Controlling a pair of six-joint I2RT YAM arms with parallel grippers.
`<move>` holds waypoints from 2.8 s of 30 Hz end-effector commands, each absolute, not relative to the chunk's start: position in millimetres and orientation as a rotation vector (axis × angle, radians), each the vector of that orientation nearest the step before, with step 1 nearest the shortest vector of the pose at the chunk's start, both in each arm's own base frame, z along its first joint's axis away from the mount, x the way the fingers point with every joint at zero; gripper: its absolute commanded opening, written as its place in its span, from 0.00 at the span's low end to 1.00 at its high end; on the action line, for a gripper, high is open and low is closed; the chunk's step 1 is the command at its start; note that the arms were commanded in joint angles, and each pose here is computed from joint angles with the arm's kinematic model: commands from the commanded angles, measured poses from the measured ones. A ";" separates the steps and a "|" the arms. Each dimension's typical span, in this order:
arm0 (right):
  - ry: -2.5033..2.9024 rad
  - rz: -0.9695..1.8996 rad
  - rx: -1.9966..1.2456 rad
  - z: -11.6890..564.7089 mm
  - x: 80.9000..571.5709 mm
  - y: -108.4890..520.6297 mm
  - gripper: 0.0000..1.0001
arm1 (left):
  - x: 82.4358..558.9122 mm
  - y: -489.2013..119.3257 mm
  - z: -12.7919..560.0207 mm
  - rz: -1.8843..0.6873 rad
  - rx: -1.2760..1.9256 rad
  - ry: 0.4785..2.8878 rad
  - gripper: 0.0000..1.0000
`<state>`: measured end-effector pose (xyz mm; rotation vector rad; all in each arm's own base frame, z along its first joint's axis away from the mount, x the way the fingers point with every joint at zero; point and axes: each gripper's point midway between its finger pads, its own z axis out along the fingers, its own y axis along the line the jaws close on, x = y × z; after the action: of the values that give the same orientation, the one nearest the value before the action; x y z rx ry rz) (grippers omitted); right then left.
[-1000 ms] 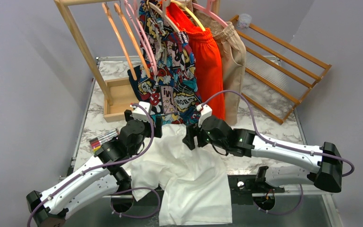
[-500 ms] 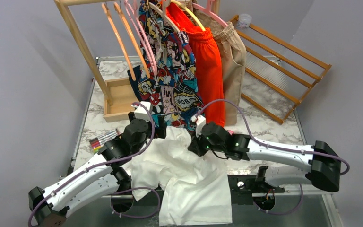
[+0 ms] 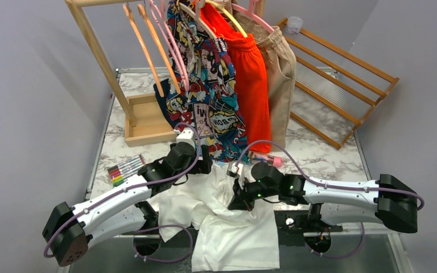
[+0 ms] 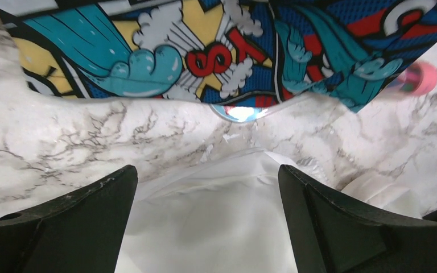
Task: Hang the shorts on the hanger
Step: Adjust the shorts at the center of the board.
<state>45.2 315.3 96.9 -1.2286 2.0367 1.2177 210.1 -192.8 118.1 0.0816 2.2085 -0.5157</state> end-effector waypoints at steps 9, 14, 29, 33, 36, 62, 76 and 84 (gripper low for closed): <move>1.978 1.285 -1.292 87.6 33.8 317.8 0.01 | 202.6 -249.7 115.8 -0.718 0.287 2.288 0.92; 1.978 1.290 -1.275 86.2 33.4 315.4 0.01 | 203.0 -252.1 131.3 -0.752 0.282 2.246 0.99; 1.953 1.299 -1.252 89.4 35.2 316.8 0.01 | 188.8 -267.0 107.6 -0.734 0.437 2.321 0.87; 1.943 1.294 -1.248 93.5 36.1 316.0 0.01 | 181.7 -269.1 94.6 -0.720 0.496 2.349 0.76; 1.935 1.291 -1.244 96.4 36.8 315.6 0.01 | 177.4 -266.7 82.8 -0.698 0.527 2.375 0.60; 1.648 1.119 -1.036 253.5 82.6 308.6 1.00 | 201.3 -209.6 325.2 -0.714 0.333 1.610 0.00; 1.581 1.049 -0.654 297.1 135.6 319.6 0.87 | 147.9 -205.1 339.3 -0.971 0.435 1.400 0.00; 1.488 1.136 -0.701 273.2 123.4 327.6 0.78 | 129.0 -187.4 325.0 -1.069 0.362 1.358 0.00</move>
<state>130.1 321.1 242.1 -0.7355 1.6471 1.0289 146.2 -194.8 300.2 0.3970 1.4604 -0.9607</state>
